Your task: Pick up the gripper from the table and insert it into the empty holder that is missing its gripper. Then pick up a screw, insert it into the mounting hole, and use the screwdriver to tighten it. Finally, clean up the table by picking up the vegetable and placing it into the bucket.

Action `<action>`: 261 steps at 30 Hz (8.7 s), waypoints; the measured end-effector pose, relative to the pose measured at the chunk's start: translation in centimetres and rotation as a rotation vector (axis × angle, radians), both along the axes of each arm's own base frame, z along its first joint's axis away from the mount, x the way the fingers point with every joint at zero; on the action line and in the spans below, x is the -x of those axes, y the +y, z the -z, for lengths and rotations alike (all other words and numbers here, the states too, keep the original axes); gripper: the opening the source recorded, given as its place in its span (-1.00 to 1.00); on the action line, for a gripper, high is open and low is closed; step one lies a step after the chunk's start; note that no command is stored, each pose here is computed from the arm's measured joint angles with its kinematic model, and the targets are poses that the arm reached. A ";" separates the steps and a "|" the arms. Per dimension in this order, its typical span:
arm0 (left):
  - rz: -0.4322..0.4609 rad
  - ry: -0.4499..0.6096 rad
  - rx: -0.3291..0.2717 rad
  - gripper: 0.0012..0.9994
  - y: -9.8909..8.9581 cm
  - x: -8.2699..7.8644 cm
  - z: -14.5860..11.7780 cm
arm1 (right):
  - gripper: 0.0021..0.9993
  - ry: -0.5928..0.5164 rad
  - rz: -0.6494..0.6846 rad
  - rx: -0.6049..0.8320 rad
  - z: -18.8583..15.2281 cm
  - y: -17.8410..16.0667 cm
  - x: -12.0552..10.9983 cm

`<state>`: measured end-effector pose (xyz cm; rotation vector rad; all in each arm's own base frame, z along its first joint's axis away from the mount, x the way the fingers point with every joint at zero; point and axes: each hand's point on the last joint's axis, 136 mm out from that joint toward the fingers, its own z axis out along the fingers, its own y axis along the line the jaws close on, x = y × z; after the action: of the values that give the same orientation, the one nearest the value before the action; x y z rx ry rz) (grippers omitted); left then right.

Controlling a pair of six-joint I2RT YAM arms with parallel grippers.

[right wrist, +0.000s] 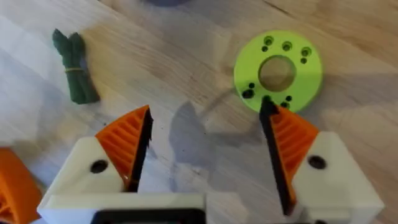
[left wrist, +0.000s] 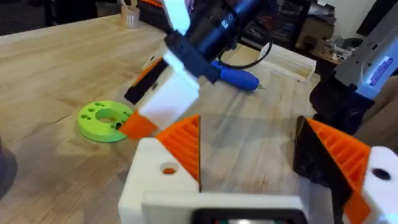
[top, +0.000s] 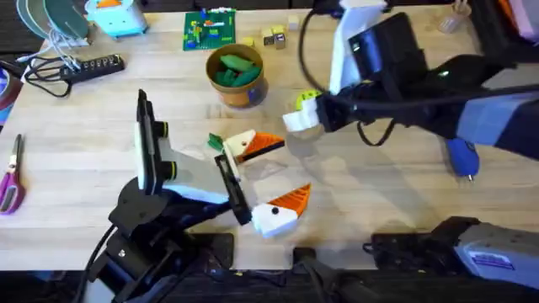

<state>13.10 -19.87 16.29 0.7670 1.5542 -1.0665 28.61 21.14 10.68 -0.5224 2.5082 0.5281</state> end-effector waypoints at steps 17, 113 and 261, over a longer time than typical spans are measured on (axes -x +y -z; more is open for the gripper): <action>0.000 -0.002 -0.001 0.99 0.0 0.0 0.0 | 0.10 -0.142 0.021 0.202 2.1 -0.5 -2.7; 0.000 -0.002 -0.001 0.99 0.0 0.0 0.0 | 0.27 0.081 -0.170 0.443 3.4 0.8 -4.8; 0.001 0.001 0.000 0.99 0.0 0.0 0.0 | 0.98 0.053 -0.345 0.199 -14.6 6.9 8.5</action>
<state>13.08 -19.88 16.29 0.7677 1.5544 -1.0683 20.11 28.08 25.31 -1.0420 2.5471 0.4217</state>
